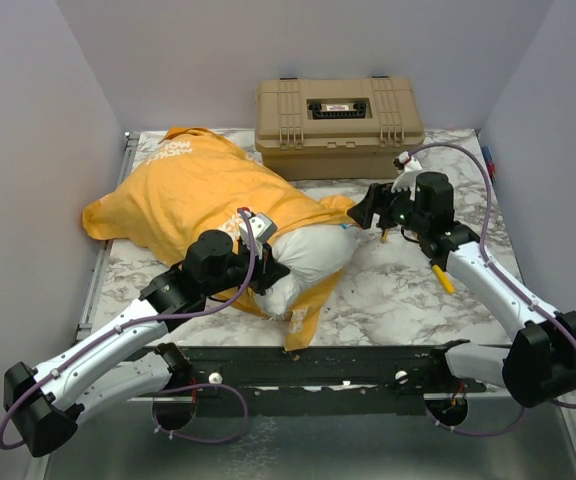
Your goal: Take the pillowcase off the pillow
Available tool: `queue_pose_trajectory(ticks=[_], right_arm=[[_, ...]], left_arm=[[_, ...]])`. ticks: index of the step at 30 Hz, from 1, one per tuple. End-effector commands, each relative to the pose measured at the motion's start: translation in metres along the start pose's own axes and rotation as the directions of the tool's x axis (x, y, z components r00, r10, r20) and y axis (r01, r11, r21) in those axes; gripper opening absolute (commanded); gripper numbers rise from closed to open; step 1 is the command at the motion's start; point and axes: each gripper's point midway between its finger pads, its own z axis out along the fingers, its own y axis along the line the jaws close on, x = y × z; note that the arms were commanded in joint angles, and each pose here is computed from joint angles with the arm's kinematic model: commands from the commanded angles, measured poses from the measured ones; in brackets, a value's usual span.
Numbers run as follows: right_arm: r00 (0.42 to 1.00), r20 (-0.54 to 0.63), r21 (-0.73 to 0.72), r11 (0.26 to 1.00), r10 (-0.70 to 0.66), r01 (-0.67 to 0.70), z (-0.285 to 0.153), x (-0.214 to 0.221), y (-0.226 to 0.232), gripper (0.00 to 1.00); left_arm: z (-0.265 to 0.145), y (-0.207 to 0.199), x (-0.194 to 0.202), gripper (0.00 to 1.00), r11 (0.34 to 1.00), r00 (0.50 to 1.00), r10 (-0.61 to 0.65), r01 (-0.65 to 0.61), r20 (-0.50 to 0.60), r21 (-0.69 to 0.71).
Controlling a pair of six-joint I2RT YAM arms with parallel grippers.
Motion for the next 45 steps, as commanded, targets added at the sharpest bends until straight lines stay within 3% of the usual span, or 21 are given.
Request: queue_pose_trajectory(ticks=[1, 11, 21, 30, 38, 45], right_arm=[[0.990, -0.138, -0.124, 0.992, -0.023, 0.006, 0.002, 0.037, 0.017, 0.78], [0.968, -0.225, -0.212, 0.975, -0.111, 0.063, 0.031, 0.056, 0.041, 0.78], [0.986, -0.140, -0.231, 0.971, -0.093, 0.059, 0.085, -0.005, 0.054, 0.78], [0.983, -0.168, -0.297, 0.955, -0.074, 0.021, 0.144, -0.021, 0.069, 0.77], [0.987, -0.121, -0.228, 0.971, -0.102, 0.072, 0.117, -0.030, 0.063, 0.84], [0.984, -0.099, -0.151, 0.979, -0.149, 0.133, 0.071, -0.038, 0.058, 1.00]], left_arm=[[-0.003, -0.017, -0.019, 0.00, 0.995, 0.996, 0.044, -0.051, 0.080, 0.087], [-0.004, -0.027, -0.014, 0.00, 0.988, 0.997, 0.044, -0.052, 0.059, 0.148], [-0.003, -0.049, 0.006, 0.00, 0.954, 0.999, 0.039, -0.030, -0.025, 0.299], [-0.007, -0.055, 0.005, 0.00, 0.943, 0.998, 0.052, -0.043, -0.019, 0.331], [-0.002, -0.041, 0.003, 0.00, 0.968, 0.999, 0.034, -0.032, -0.005, 0.247], [0.004, -0.032, 0.001, 0.00, 0.979, 1.000, 0.014, -0.012, -0.009, 0.201]])
